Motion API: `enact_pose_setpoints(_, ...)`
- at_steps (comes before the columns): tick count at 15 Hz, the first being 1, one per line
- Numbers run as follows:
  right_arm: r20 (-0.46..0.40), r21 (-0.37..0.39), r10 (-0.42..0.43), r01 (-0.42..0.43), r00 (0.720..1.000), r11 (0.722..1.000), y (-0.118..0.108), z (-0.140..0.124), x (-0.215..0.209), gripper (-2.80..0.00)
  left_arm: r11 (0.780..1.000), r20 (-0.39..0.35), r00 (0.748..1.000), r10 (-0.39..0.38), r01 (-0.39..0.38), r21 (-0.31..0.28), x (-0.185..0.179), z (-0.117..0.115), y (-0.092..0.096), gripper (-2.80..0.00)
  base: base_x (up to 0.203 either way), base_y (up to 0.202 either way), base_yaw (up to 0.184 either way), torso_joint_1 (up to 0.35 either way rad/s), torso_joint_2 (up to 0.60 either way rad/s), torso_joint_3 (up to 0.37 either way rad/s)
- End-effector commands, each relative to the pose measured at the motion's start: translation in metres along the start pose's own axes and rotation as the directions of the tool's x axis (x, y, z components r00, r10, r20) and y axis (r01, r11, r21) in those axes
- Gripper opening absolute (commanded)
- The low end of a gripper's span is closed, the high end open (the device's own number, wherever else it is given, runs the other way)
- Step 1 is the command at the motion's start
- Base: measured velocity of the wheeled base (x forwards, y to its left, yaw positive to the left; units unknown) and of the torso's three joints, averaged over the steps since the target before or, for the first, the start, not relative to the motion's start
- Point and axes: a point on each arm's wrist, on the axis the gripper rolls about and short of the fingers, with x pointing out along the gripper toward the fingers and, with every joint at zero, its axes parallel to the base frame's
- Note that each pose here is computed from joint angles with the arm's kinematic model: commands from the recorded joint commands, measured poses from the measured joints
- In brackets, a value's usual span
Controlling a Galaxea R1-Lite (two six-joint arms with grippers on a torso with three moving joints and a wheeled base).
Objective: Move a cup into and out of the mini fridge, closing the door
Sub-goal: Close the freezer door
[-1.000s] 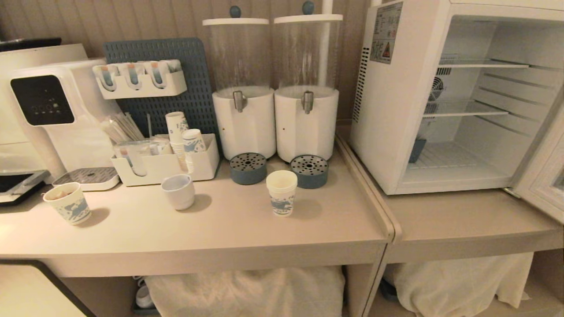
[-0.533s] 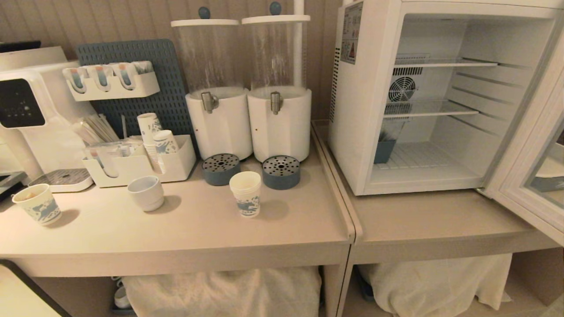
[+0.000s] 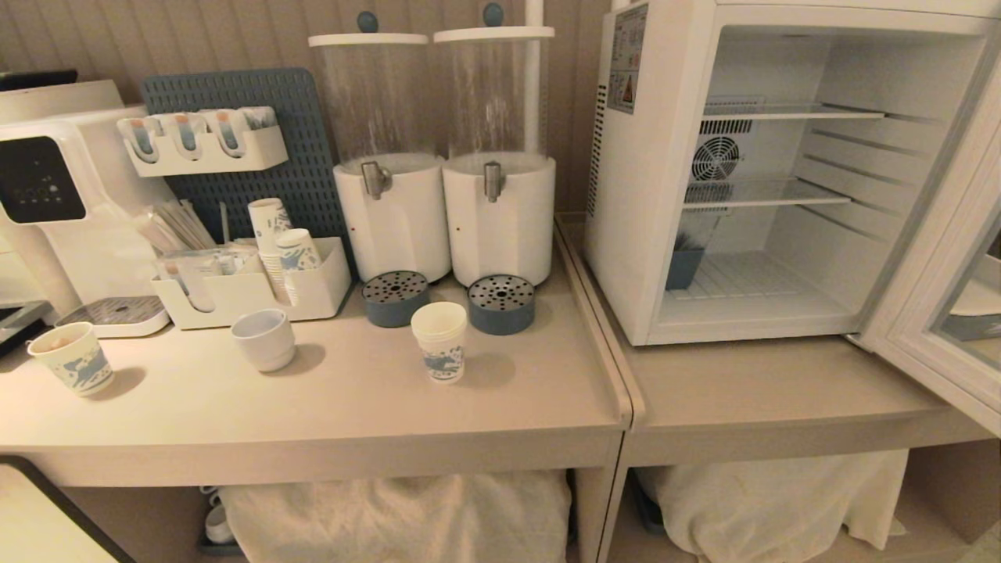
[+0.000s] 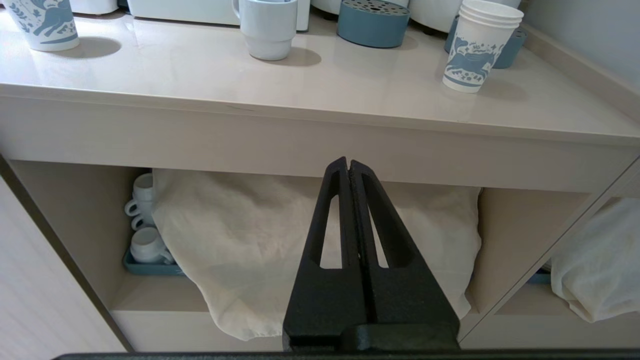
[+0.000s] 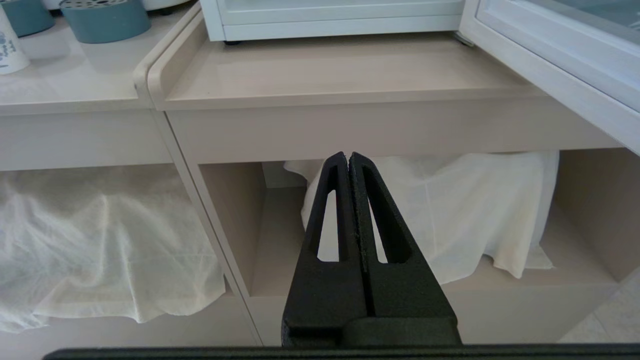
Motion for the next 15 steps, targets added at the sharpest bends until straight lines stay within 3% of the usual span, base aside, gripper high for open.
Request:
enact_pose_setpoints(1,-0.002,-0.001,0.000,0.000,1.000,1.000,0.0000,0.0000,0.0001,-2.80,1.000,-0.037,0.999,0.005,-0.005,-0.002,0.0026,-0.0111,0.0016,-2.80,0.000,0.000,0.000,0.000,0.00,0.000)
enact_pose_setpoints(8,-0.002,-0.001,0.000,0.000,1.000,1.000,0.0000,0.0000,0.0001,-2.80,1.000,-0.035,0.999,0.006,-0.006,-0.003,0.0026,-0.0110,0.0016,-2.80,-0.158,0.000,0.001,0.002,0.00,0.002)
enact_pose_setpoints(15,-0.002,-0.001,0.001,-0.001,1.000,1.000,0.0000,0.0000,0.0001,-2.80,1.000,-0.040,0.999,0.005,-0.004,0.007,0.0027,-0.0113,0.0015,-2.80,0.000,0.000,0.000,0.000,0.00,0.000)
